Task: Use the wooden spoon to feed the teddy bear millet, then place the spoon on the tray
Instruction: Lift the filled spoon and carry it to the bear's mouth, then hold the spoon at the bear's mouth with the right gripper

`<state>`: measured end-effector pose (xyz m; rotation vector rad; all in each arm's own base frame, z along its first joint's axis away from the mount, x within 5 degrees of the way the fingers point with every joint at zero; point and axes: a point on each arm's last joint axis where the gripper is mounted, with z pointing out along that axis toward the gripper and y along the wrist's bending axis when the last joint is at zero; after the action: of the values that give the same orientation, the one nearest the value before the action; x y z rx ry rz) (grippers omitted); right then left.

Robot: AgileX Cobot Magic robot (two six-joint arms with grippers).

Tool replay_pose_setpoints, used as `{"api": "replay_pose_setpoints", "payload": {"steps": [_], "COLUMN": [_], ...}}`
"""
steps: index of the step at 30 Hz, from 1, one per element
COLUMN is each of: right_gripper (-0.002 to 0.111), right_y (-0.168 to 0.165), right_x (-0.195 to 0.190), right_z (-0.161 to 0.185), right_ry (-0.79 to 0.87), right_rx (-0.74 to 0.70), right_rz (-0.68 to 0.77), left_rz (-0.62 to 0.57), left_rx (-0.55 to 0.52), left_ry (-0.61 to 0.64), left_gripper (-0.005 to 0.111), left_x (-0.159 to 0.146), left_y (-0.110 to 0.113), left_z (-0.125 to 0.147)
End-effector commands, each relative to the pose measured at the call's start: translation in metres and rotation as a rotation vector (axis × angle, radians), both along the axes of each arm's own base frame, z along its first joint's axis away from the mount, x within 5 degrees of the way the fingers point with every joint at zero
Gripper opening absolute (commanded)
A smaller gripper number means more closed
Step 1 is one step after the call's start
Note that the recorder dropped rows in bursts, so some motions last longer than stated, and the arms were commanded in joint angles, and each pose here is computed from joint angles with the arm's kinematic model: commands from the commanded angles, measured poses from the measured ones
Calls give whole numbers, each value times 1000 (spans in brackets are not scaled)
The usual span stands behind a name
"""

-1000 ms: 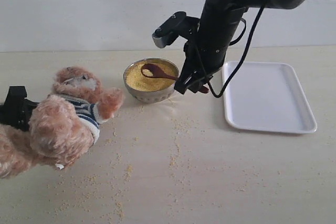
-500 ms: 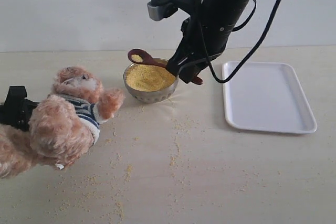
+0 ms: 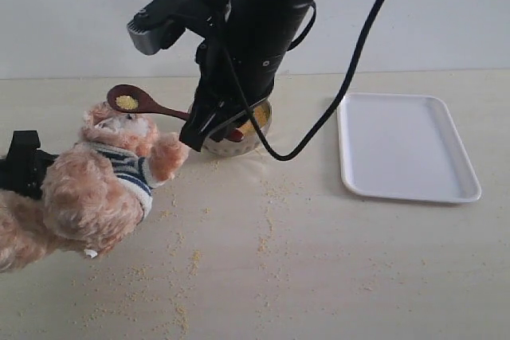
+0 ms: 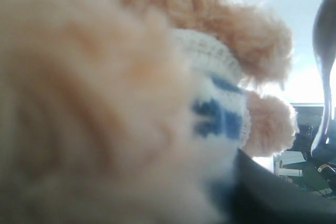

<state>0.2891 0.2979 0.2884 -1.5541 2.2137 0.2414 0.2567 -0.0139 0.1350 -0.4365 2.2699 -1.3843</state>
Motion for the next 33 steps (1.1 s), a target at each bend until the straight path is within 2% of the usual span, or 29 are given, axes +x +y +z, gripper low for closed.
{"api": "replay_pose_setpoints", "payload": {"steps": [1,10,24,33], "right_gripper": [0,0,0,0], "right_y": [9,22,48,49], "right_x": [-5,-7,-8,-9], "right_z": [9,-4,-15,-13], "right_ry": [-95,-233,-559,-605], "right_rx": [19,-108,-296,-334], "right_rz": [32,120,184,190], "left_rz": [-30,-25,-20,-13], "left_rx": [-46,-52,-56,-59], "left_ry": [-36,-39,-40,-41], "left_gripper": [5,5,5,5], "left_x": [0,0,1,1], "left_y": [-3,-3,-3,-3], "left_z": [6,7,7,7]}}
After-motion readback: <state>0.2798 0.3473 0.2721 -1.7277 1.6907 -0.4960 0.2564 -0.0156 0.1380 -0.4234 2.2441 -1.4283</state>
